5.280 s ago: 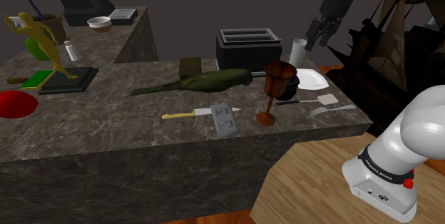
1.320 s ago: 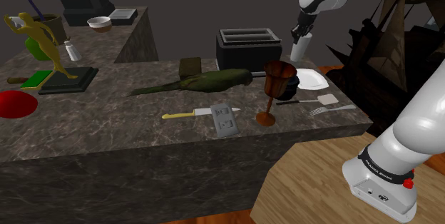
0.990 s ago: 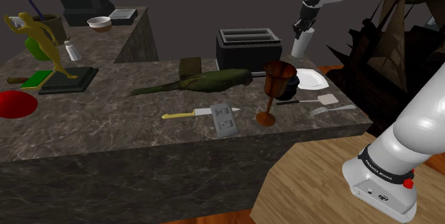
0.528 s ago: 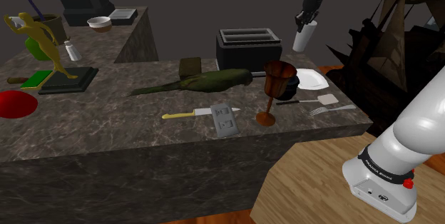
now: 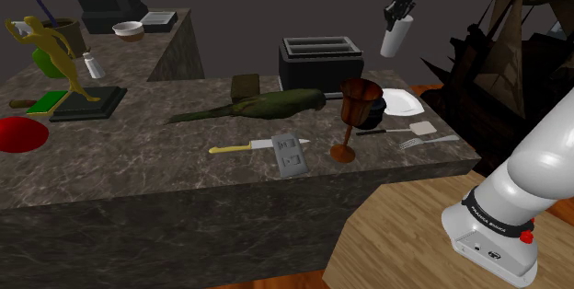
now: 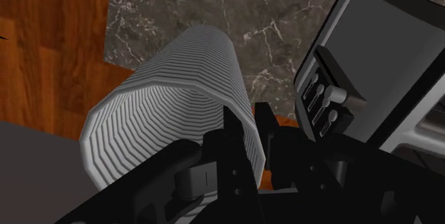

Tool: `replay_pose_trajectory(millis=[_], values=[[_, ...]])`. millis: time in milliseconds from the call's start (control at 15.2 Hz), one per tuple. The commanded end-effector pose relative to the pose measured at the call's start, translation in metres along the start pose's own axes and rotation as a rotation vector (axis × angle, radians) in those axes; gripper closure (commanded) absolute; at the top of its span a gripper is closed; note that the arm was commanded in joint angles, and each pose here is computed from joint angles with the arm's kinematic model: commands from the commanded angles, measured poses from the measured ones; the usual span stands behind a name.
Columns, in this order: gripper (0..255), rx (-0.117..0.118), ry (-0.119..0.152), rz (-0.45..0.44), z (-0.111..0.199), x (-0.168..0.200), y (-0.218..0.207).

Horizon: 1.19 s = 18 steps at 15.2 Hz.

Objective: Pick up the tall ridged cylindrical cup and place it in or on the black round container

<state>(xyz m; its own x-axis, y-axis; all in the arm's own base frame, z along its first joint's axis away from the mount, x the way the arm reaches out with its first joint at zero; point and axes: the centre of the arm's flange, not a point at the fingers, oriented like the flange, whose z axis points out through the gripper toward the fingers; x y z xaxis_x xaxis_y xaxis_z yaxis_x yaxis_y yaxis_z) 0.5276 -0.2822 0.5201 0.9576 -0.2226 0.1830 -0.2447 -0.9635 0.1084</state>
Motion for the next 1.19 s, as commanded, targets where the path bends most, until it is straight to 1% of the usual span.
replay_pose_trajectory(millis=[0,198,1122], values=[[255,0.0,0.0,0.0,-0.011,0.002,0.002],[255,0.0,0.0,0.0,-0.023,0.004,0.003],[255,0.0,0.0,0.0,-0.089,-0.089,-0.142]])
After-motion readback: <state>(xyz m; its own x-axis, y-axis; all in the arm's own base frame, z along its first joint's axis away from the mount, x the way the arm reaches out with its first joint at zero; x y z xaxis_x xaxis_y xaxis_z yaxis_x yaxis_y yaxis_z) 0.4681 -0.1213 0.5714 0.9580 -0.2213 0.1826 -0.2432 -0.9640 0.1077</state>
